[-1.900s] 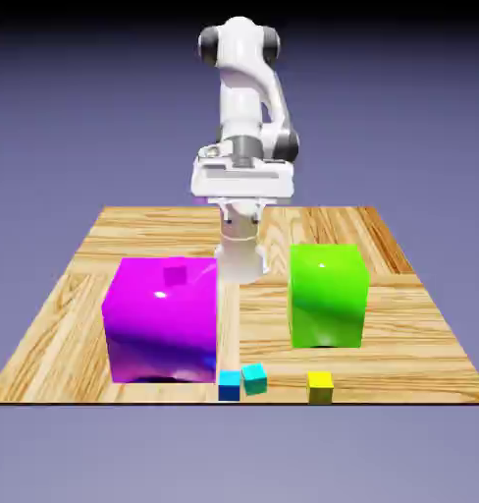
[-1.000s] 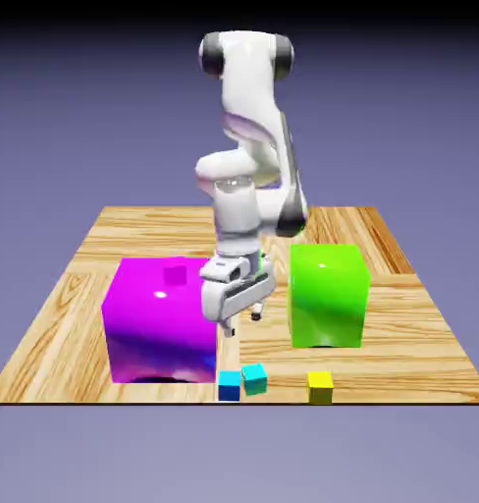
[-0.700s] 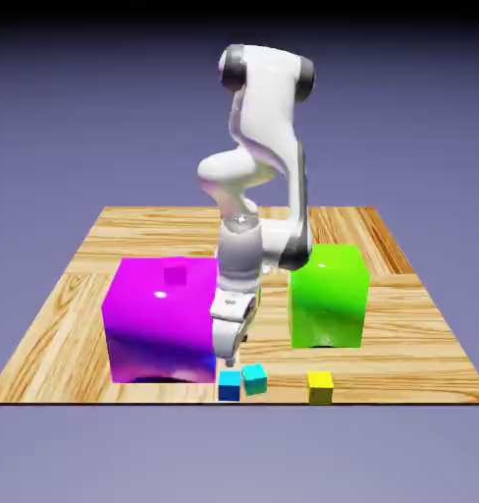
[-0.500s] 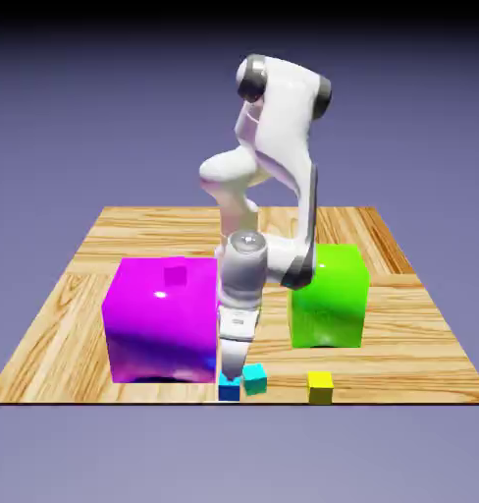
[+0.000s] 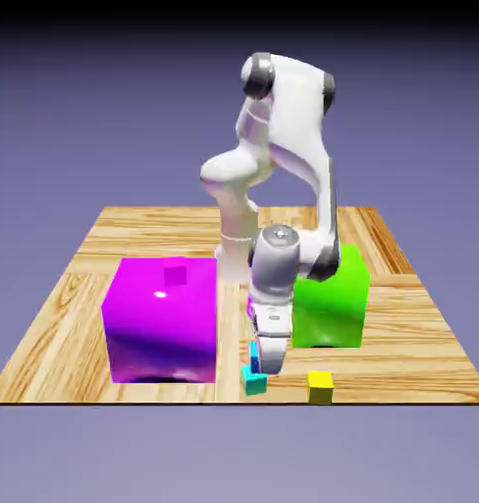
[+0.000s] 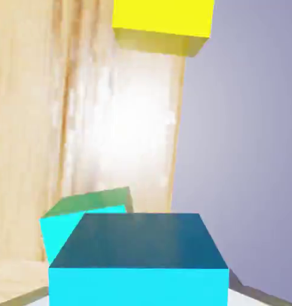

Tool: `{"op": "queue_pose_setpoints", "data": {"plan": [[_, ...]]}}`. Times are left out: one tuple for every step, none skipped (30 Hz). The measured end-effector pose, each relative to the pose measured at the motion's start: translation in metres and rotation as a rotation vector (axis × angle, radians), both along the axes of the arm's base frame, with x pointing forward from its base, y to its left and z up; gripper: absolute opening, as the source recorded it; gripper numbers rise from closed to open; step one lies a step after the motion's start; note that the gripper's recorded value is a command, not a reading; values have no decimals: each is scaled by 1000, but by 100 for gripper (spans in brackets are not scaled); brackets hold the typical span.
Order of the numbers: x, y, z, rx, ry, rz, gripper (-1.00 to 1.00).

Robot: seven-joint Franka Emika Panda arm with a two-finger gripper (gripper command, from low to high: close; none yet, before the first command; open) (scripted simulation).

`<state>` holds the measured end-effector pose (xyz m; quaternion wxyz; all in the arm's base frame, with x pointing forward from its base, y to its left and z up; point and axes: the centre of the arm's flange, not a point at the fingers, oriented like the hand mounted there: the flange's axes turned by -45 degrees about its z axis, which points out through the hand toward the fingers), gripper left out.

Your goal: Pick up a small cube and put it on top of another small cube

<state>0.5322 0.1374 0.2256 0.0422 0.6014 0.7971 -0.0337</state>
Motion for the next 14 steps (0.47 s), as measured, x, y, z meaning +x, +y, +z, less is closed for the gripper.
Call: {"op": "queue_pose_setpoints", "data": {"plan": [[-3, 27, 8, -2, -1, 62, -100], [-7, 50, 14, -4, -3, 115, -100], [-7, 50, 15, -4, -3, 115, -100], [-6, 50, -1, -4, -5, 116, -100], [-5, 49, -17, -4, -5, 117, -100], [-5, 48, -34, -4, -5, 117, -100], [-5, 46, -51, -4, -4, 115, -100], [-5, 45, -55, -4, -3, 115, 100], [-5, 45, -55, -4, -4, 115, 100], [-5, 45, -55, -4, -4, 115, 100], [-4, 47, -38, -4, -6, 117, 100], [-5, 49, -21, -4, -6, 117, 100], [-5, 50, -5, -4, -6, 117, 100], [-7, 50, 11, -4, -5, 115, 100]]}}
